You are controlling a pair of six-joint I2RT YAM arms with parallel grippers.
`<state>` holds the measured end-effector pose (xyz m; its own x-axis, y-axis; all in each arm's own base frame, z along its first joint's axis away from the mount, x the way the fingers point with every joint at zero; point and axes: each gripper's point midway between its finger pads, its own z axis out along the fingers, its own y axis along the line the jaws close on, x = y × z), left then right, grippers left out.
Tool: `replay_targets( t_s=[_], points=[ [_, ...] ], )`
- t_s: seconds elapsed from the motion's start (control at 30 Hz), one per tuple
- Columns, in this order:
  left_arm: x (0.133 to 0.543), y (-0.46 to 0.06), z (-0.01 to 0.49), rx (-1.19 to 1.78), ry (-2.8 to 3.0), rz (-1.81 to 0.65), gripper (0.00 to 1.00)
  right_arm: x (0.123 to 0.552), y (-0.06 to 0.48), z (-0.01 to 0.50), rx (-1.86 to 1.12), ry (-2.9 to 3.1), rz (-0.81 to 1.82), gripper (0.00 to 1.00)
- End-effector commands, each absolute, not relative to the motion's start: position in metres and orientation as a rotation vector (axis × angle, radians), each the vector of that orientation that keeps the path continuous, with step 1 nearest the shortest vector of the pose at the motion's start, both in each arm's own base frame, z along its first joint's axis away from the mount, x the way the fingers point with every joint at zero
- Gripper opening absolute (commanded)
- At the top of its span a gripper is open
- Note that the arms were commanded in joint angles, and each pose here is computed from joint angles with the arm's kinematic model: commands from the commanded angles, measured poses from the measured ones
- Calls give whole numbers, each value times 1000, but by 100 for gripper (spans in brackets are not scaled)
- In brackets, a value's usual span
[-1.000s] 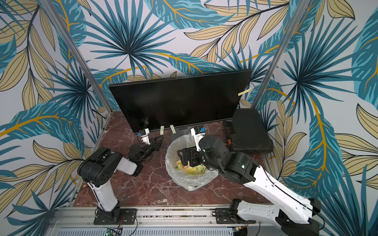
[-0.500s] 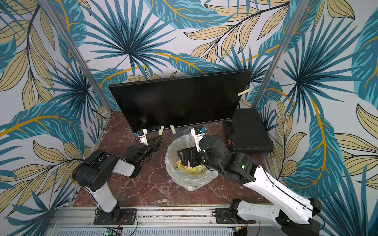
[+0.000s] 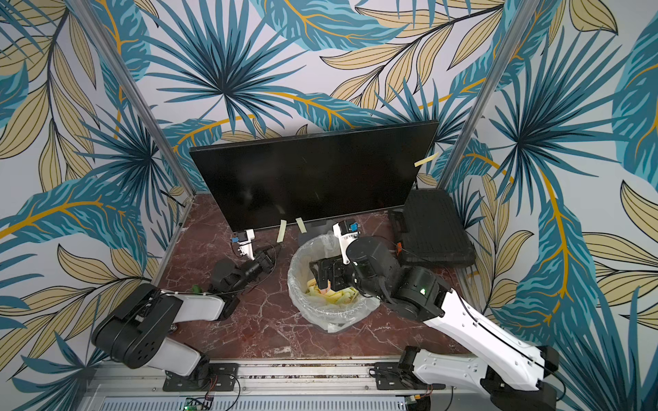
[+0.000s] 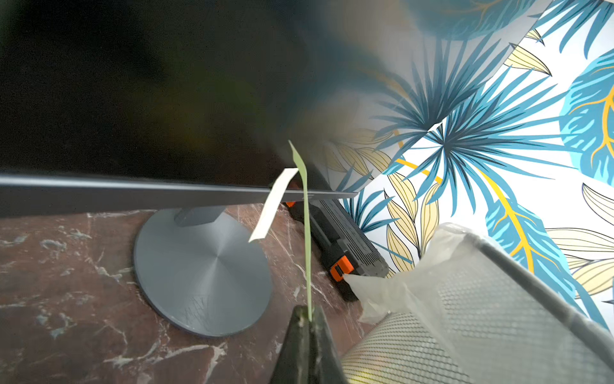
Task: Remove the sticky note from the monitor
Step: Tear off the sticky note from the monitor, then place the sticky note in the trash bin.
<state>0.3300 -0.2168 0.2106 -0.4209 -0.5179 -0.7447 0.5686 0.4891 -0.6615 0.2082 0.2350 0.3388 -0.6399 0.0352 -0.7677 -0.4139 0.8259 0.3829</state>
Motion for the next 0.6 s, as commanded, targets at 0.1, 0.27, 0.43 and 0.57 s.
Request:
replay_targets(
  t_s=[0.1,0.27,0.43,0.57],
  points=[
    [294,-232,254,198,1658,-1142,0,218,209,359,-210,2096,590,94],
    [270,-231,282,263,1700,-1116,0,228,189,368,-146,2075,556,94],
    [249,-258,311,417,1760,-1087,0,239,163,372,-62,2080,520,95],
    [233,-291,322,568,1830,-1069,0,244,138,366,20,2104,481,95]
  ],
)
